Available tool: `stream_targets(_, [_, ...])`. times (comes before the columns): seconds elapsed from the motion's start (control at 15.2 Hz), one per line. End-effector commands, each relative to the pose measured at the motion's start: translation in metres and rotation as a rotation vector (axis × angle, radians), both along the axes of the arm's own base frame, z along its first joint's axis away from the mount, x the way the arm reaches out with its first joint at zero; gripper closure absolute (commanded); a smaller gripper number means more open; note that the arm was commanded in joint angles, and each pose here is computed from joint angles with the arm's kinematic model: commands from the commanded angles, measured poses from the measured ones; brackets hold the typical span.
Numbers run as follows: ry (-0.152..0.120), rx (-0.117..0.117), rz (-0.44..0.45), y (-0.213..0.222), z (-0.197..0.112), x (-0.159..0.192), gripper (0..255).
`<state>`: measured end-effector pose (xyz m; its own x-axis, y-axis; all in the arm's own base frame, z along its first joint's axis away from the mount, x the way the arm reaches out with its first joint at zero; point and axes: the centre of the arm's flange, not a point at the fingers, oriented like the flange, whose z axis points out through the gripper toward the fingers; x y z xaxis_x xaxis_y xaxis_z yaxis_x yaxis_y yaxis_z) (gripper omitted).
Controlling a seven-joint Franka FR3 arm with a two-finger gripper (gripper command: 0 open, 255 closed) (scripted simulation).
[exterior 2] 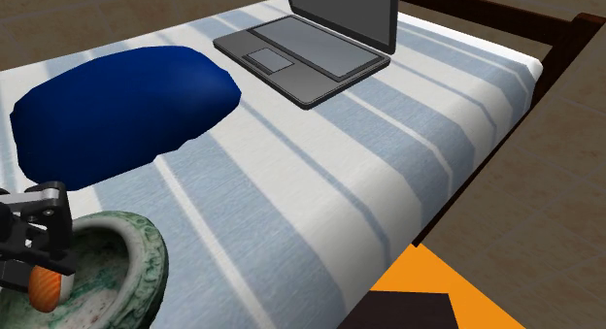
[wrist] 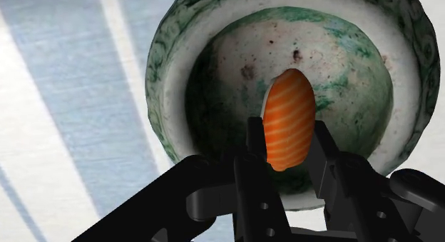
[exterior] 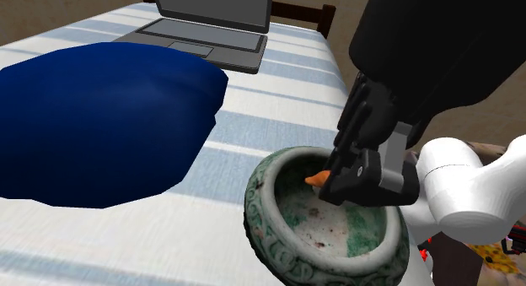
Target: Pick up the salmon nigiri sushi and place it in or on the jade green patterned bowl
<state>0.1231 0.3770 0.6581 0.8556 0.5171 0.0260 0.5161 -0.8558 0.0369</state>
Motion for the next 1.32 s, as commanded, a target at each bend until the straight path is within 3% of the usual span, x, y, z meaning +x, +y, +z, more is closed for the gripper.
stream_targets(0.0, [0.0, 0.0, 0.0, 0.0, -0.001, 0.0, 255])
stream_targets(0.26, [0.0, 0.0, 0.0, 0.0, -0.001, 0.0, 255])
stream_targets(0.33, [0.0, 0.0, 0.0, 0.0, -0.001, 0.0, 0])
stream_targets(0.66, [0.0, 0.0, 0.0, 0.0, -0.001, 0.0, 0])
stream_targets(0.92, [0.0, 0.0, 0.0, 0.001, 0.049, -0.002, 0])
stream_targets(1.25, [0.0, 0.0, 0.0, 0.001, 0.049, -0.002, 0])
